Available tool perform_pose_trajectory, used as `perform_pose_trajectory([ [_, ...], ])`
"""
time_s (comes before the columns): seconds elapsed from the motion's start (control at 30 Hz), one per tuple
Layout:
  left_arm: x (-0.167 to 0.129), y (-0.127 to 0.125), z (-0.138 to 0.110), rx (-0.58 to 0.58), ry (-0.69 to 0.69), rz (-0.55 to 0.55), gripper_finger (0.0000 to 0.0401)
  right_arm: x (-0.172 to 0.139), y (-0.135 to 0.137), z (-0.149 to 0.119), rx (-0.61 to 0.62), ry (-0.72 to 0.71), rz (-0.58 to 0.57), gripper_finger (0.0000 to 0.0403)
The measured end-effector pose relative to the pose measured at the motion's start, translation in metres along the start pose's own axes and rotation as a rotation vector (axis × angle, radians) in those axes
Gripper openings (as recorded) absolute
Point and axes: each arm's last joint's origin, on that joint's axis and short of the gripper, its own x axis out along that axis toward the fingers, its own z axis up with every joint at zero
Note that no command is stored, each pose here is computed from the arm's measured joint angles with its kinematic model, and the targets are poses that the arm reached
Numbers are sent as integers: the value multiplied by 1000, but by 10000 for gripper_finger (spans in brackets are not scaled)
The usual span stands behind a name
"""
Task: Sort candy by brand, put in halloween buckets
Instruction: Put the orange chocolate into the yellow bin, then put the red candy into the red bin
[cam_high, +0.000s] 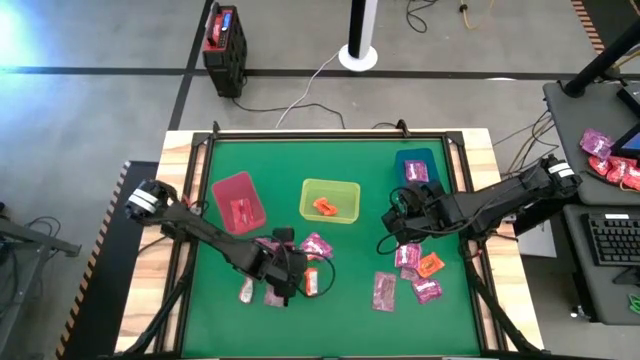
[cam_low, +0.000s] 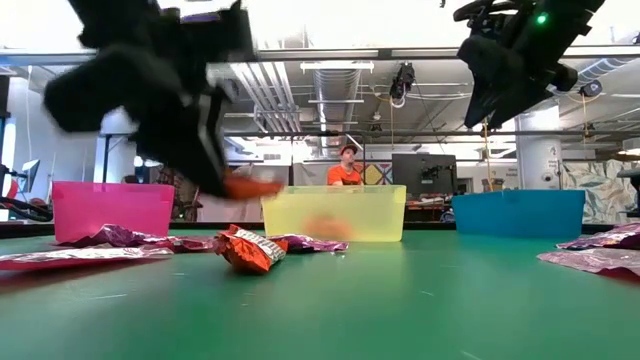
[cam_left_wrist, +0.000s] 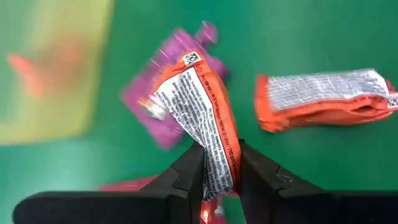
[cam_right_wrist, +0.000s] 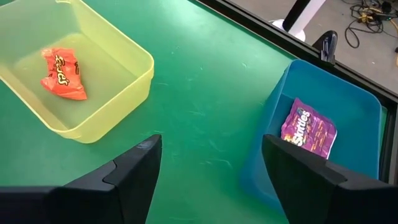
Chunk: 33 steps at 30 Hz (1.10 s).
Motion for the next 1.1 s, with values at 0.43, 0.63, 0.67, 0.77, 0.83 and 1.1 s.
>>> perform_pose_trajectory([
  [0.43, -15, 111, 36, 52, -167, 52, 63, 0, 1, 1, 0, -5, 9, 271],
  [0.63, 15, 160, 33, -63, -180, -55, 63, 0, 2, 1, 3, -6, 12, 269],
  [0.67, 18, 165, 32, -75, -171, -46, 63, 0, 2, 1, 4, -7, 13, 268],
  [0.77, 26, 175, 29, -90, -146, -28, 69, 0, 2, 1, 6, -8, 14, 268],
  [0.83, 28, 176, 29, -83, -142, -26, 77, 0, 2, 1, 6, -8, 14, 270],
  [1.1, 28, 176, 29, -44, -152, -26, 138, 0, 3, 1, -10, -13, 23, 281],
])
